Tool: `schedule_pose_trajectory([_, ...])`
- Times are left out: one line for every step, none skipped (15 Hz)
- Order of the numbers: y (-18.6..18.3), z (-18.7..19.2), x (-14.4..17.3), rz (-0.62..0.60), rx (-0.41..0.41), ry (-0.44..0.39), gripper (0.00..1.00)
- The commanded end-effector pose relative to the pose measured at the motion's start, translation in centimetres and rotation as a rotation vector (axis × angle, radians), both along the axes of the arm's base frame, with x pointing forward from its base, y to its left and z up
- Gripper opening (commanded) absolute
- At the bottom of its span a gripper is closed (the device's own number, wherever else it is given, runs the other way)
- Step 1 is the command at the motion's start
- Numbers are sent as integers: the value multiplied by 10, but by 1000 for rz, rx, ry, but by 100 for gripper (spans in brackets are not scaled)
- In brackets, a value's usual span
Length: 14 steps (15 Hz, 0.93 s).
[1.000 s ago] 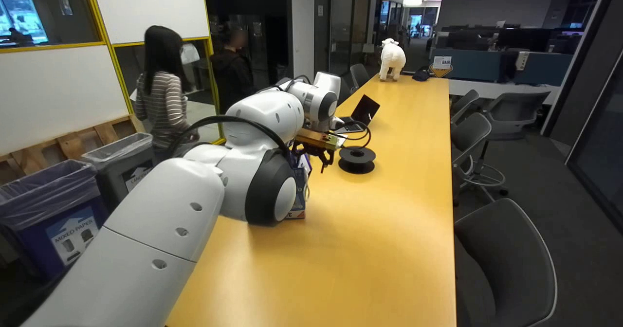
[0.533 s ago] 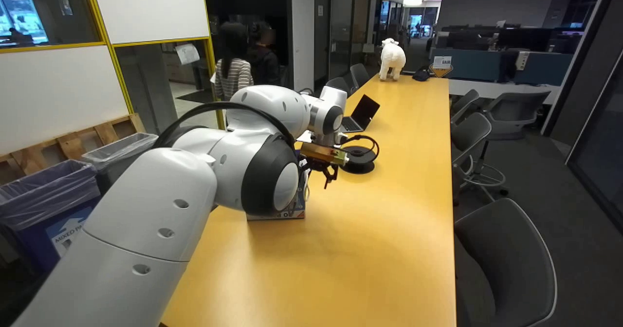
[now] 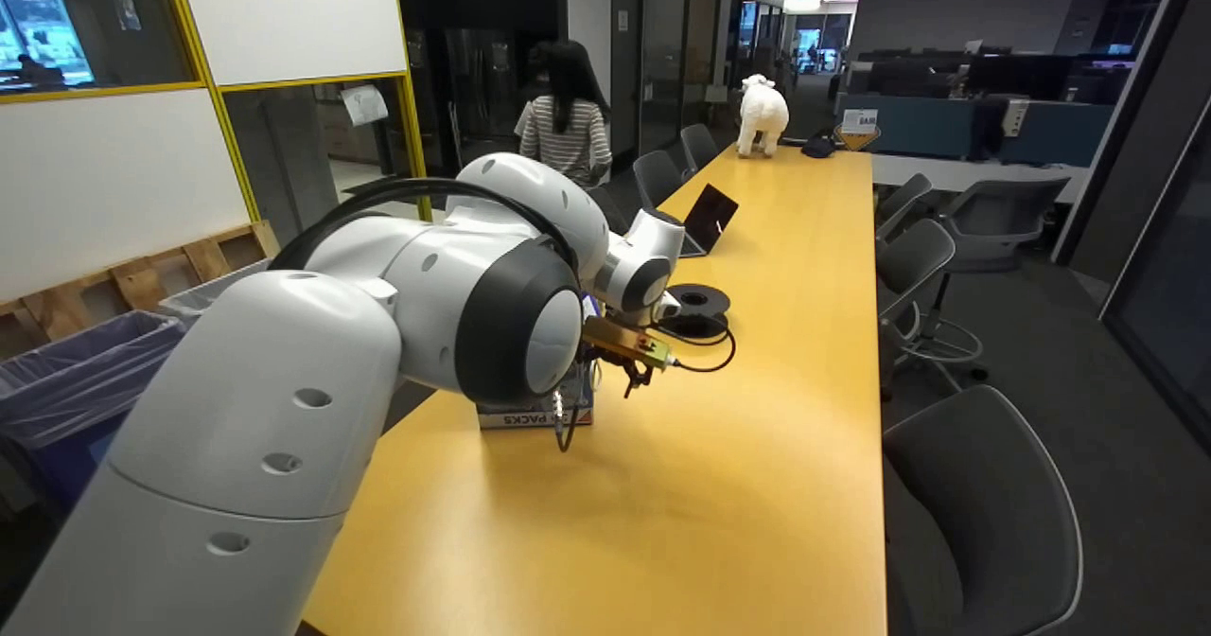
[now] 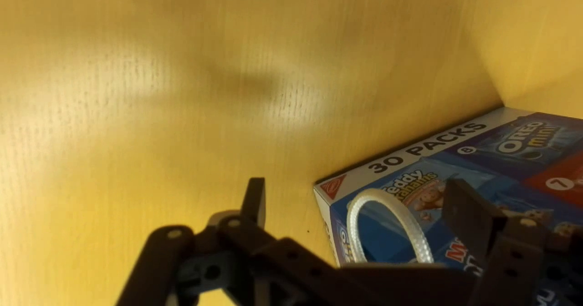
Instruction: Put the ropes inside the blue box.
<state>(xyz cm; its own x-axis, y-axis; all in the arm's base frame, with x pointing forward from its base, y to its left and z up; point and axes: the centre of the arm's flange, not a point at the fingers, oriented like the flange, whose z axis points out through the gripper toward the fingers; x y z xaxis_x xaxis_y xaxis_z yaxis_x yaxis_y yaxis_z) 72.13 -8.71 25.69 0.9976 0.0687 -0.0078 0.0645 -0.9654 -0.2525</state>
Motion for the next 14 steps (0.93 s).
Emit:
schedule_pose_trajectory([-1,1,-30,-56,95,-48,100])
schedule_pose_trajectory([-4,1,-30,-78,118,-69,100])
schedule_pose_trajectory([-6,2,-31,-97,138,-84,100])
schedule_pose_trajectory([-10,4,-31,-121,158,-113,100])
schedule_pose_trajectory([-13,6,-30,-138,179,-136,100])
schedule_pose_trajectory([-17,8,-29,-155,201,-154,100])
schedule_pose_trajectory([-19,10,-29,-169,215,-174,100])
schedule_pose_trajectory([-21,10,-29,-179,233,-192,100])
schedule_pose_trajectory([-21,10,-29,-191,249,-205,100])
schedule_pose_trajectory([-21,8,-28,-202,264,-212,100])
schedule_pose_trajectory([-21,6,-27,-212,277,-219,100])
schedule_pose_trajectory([-19,5,-24,-219,299,-216,100])
schedule_pose_trajectory([-17,4,-22,-229,318,-216,100])
schedule_pose_trajectory([-15,4,-20,-233,342,-212,100])
